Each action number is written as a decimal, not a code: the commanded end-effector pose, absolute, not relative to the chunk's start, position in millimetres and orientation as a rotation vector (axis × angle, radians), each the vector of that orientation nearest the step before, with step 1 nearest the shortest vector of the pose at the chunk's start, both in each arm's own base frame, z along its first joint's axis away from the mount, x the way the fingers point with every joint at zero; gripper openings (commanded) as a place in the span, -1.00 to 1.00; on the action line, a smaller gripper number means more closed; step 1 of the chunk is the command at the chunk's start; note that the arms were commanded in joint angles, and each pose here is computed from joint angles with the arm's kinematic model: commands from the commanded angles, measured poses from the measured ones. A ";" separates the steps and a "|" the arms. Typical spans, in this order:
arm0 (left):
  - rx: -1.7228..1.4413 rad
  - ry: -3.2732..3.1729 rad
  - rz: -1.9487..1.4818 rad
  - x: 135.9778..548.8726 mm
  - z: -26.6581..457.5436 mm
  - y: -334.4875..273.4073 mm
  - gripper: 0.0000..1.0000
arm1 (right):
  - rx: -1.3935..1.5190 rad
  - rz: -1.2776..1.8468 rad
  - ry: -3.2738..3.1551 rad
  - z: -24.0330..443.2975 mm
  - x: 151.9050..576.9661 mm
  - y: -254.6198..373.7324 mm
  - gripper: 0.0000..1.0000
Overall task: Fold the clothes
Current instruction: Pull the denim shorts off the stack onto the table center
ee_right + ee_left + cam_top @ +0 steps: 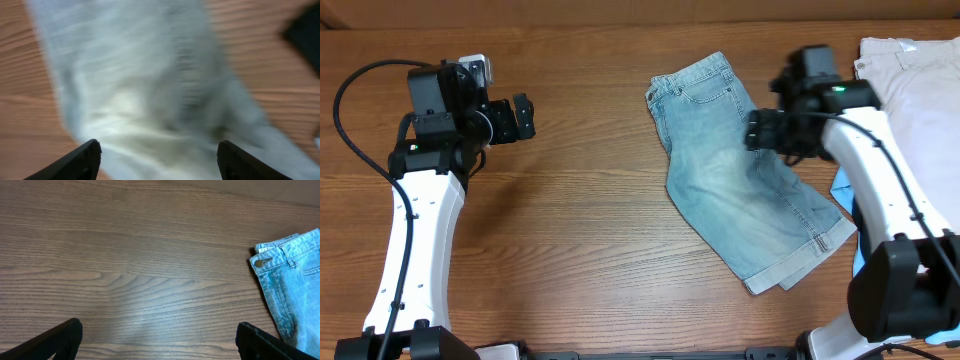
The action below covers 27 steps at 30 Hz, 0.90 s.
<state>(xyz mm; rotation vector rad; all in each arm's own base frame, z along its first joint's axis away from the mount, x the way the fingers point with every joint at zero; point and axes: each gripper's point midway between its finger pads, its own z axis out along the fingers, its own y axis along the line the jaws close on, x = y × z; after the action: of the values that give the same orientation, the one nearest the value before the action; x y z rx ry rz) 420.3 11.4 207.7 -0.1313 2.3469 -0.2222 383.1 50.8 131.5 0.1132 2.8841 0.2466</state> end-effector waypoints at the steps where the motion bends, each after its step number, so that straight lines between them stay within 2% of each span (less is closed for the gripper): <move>1: -0.096 2.298 -0.191 421.2 229.0 14.8 1.00 | 0.012 0.350 2.926 114.0 374.6 44.5 0.56; 7: -0.096 2.298 -0.191 421.2 229.0 14.8 0.99 | 0.004 0.449 2.951 82.4 370.2 40.5 0.56; 11: -0.096 2.298 -0.191 421.2 229.0 14.8 1.00 | -0.031 0.533 2.930 76.2 369.4 51.8 0.43; 16: -0.096 2.299 -0.192 421.0 228.8 14.7 1.00 | -0.037 0.518 2.928 60.0 369.3 54.0 0.43; 19: -0.096 2.299 -0.191 421.0 228.8 14.8 1.00 | -0.004 0.512 2.923 51.2 370.9 53.1 0.31; 20: -0.096 2.299 -0.191 421.0 228.8 14.8 1.00 | 0.001 0.513 2.920 49.9 371.7 53.2 0.13; 23: -0.096 2.299 -0.190 421.1 228.9 14.9 1.00 | 0.002 0.513 2.910 50.7 374.1 54.1 -0.89; 27: -0.113 2.286 -0.146 423.6 230.9 21.7 1.00 | 0.013 0.547 2.913 61.5 371.5 61.8 -0.92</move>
<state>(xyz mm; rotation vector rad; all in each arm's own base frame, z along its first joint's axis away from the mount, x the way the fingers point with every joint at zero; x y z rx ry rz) 420.6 12.7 207.8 -0.1207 2.3460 -0.2077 372.3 50.0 52.9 0.0179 2.9189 0.4946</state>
